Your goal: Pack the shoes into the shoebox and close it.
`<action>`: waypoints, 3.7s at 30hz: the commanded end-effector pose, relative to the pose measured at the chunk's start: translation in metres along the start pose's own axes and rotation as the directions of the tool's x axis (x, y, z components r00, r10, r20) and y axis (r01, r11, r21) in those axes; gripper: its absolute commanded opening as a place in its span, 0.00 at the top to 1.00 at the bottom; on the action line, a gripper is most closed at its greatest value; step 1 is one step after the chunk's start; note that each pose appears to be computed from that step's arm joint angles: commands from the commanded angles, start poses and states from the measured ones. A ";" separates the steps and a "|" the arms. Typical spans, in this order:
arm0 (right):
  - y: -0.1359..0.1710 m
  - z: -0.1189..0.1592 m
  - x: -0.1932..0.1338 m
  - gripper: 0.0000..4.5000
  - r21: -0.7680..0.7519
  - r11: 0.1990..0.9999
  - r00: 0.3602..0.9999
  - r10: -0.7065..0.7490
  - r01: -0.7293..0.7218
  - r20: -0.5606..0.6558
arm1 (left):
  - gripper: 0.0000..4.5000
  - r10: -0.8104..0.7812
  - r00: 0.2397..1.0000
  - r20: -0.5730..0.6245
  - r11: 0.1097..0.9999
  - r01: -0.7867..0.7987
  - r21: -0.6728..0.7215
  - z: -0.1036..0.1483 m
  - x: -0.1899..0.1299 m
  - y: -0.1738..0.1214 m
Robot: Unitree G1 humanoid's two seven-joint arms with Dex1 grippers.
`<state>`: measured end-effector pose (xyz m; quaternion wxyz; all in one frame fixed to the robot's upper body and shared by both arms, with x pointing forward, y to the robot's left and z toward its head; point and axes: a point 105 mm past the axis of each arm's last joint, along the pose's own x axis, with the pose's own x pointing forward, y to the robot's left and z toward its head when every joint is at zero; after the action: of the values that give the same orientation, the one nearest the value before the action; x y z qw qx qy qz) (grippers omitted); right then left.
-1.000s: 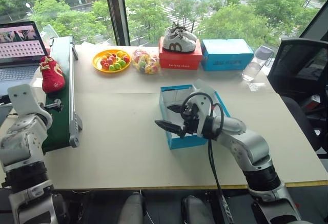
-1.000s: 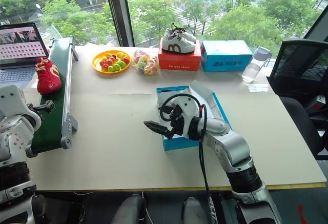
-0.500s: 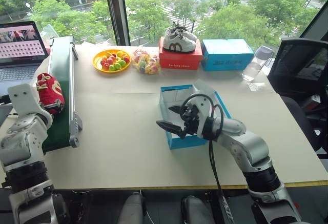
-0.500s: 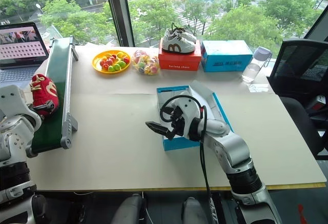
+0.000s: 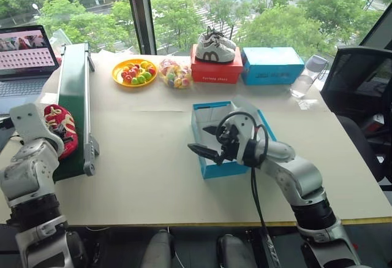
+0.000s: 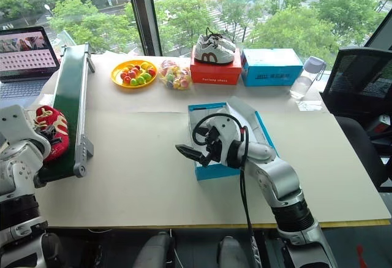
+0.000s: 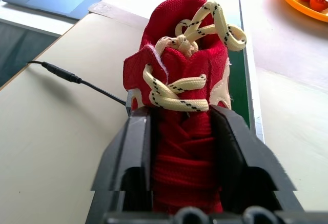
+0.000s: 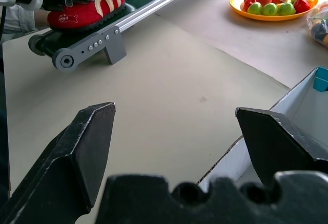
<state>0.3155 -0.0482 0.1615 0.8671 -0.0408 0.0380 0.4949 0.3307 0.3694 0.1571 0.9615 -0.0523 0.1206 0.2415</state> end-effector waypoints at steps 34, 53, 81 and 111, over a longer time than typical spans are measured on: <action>-0.073 0.056 -0.005 0.00 0.446 0.864 0.910 -0.357 0.234 0.212 | 0.97 -0.696 0.498 0.518 0.517 0.847 -0.120 0.069 -0.113 -0.201; -0.043 0.076 0.001 0.00 0.718 0.696 0.943 -0.249 0.017 0.219 | 0.97 -0.852 0.350 0.390 0.313 0.937 -0.157 0.027 -0.147 -0.265; -0.046 0.051 0.008 0.00 0.743 0.663 0.959 -0.258 0.087 0.118 | 0.97 -0.881 0.308 0.359 0.289 0.951 -0.105 0.019 -0.151 -0.276; -0.085 0.094 -0.025 0.82 0.799 0.600 0.821 -0.476 0.042 0.315 | 0.36 -0.899 0.329 0.287 0.333 0.942 -0.037 0.003 -0.145 -0.272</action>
<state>0.3766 -0.0840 0.2306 0.8302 0.4639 0.0756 0.2999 0.3428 0.0695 0.2069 0.9284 -0.1826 -0.0579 -0.3184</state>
